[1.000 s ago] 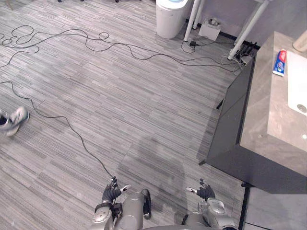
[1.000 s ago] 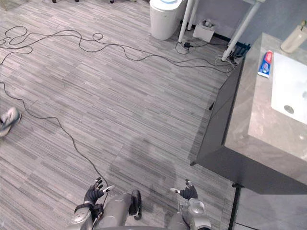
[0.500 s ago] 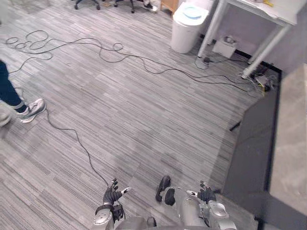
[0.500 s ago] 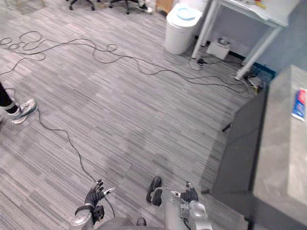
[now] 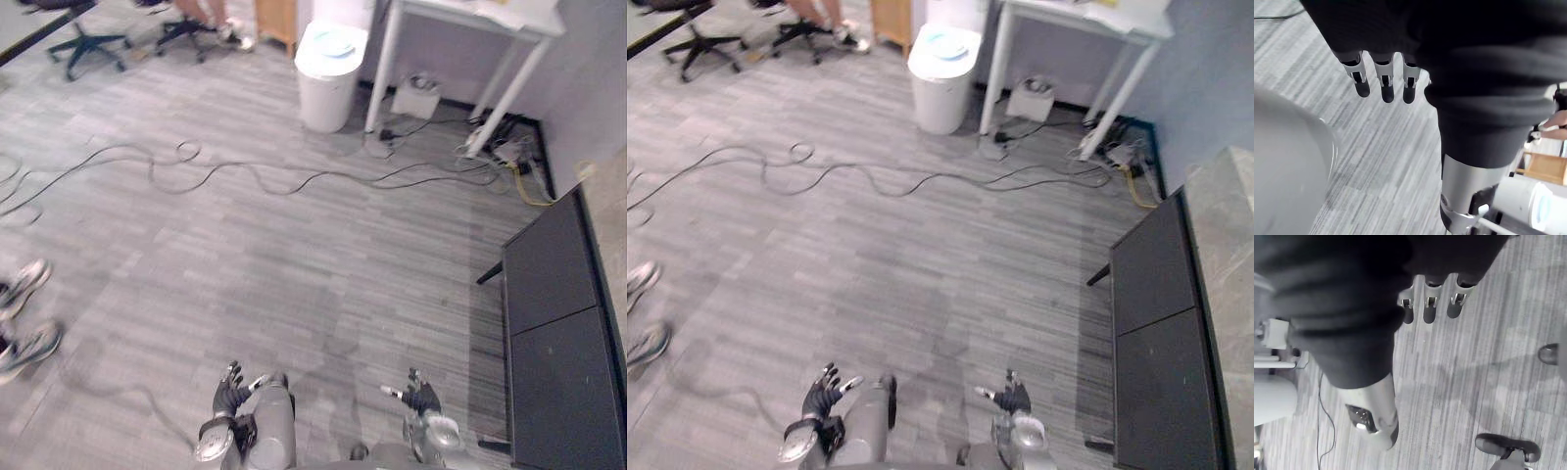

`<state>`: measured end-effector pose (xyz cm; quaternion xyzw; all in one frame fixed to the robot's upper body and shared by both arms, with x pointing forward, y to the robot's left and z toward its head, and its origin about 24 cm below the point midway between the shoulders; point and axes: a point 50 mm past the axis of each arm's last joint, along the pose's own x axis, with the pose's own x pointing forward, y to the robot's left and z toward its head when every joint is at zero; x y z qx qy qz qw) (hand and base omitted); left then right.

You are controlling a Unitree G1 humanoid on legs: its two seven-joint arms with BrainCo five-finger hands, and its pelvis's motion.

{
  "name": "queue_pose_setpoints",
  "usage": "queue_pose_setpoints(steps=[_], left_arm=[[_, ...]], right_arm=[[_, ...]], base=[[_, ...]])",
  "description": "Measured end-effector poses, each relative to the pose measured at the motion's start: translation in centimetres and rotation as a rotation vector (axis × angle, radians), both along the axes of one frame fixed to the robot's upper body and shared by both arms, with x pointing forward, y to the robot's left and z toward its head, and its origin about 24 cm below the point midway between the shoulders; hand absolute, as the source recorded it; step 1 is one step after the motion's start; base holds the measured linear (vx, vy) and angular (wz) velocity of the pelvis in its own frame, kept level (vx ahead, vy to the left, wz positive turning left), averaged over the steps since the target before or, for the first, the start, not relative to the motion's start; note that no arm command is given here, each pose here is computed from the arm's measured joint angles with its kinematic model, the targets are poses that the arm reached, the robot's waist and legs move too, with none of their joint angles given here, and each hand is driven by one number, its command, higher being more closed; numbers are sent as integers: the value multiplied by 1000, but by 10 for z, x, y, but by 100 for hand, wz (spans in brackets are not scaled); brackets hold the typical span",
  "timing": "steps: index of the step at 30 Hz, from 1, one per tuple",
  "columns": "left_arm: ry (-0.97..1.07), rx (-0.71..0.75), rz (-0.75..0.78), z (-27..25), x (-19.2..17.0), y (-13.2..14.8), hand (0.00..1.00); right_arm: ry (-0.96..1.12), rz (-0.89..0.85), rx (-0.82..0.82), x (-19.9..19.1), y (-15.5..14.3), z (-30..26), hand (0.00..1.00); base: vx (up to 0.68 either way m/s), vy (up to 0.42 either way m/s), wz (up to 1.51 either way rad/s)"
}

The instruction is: Organize washtable

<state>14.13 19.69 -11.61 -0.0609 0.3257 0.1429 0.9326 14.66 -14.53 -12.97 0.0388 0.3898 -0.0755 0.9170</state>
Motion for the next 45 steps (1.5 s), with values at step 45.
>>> queue_pose_setpoints(steps=[45], left_arm=[[118, -3, -60, -17, -19, -4, 0]], right_arm=[[53, 85, -43, -9, -8, -7, 0]], base=[[259, 33, -77]])
